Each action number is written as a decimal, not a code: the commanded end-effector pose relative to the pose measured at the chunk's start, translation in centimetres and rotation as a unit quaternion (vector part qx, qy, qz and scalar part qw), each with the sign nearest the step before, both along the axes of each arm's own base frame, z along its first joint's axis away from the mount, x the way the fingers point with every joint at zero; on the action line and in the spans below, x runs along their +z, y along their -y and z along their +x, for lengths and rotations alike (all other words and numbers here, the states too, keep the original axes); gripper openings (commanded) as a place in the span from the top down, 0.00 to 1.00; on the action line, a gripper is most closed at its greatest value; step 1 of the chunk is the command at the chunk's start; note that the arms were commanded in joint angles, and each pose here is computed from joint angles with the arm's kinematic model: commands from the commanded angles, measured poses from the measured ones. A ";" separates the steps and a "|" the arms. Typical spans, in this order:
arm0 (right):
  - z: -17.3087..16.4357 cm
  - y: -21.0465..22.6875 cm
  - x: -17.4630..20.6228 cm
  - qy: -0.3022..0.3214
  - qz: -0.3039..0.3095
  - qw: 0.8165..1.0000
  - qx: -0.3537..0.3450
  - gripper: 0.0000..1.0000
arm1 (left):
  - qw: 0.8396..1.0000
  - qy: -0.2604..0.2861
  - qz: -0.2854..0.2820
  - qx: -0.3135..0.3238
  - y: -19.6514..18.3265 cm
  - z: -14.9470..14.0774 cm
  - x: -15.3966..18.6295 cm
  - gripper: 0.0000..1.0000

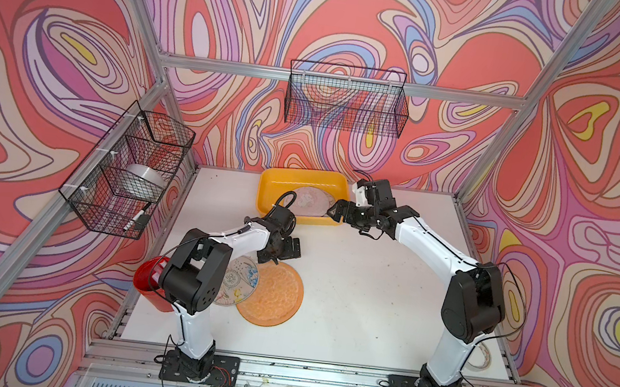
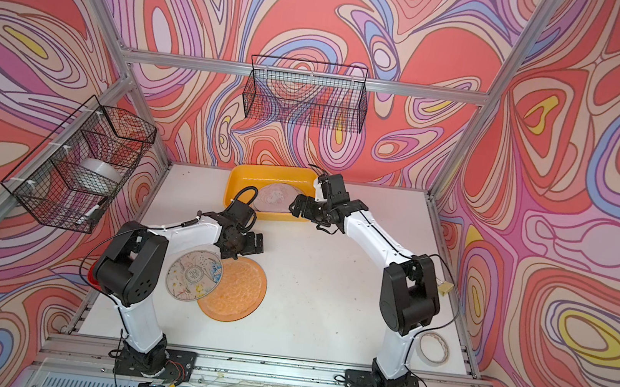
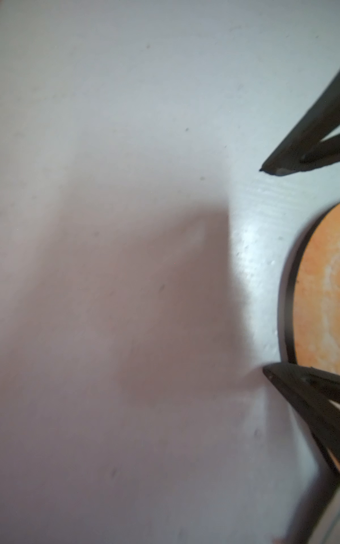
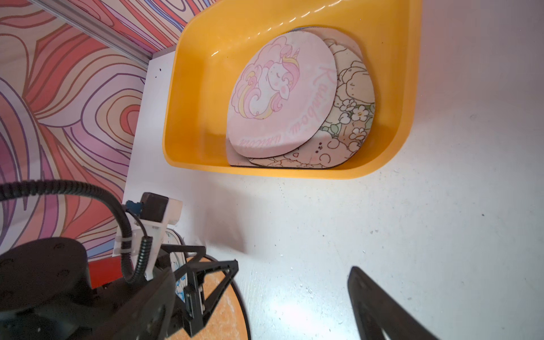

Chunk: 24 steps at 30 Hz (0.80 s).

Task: Put the coasters into the storage box
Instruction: Move the coaster to the center of the board.

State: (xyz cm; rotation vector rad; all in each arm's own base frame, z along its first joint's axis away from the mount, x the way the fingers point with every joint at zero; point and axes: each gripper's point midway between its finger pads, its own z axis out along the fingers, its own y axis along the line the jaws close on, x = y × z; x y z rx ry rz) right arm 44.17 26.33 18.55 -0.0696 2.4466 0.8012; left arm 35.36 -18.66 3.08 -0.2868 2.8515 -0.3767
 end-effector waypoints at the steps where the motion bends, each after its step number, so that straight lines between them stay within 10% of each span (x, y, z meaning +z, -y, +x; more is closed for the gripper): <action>1: -0.6 0.5 1.3 0.016 -0.003 1.000 -0.004 0.07 | 0.996 -0.081 -0.024 -0.018 2.9 -3.7 -2.2 0.00; 11: -2.5 1.3 0.3 -0.001 -0.012 1.000 0.003 0.04 | 1.000 -0.012 -0.015 -0.025 2.1 -4.2 4.2 0.00; 24: -3.6 1.6 0.0 -0.010 -0.028 0.999 0.022 0.02 | 0.992 -0.097 0.066 0.049 -7.3 -17.1 2.2 0.00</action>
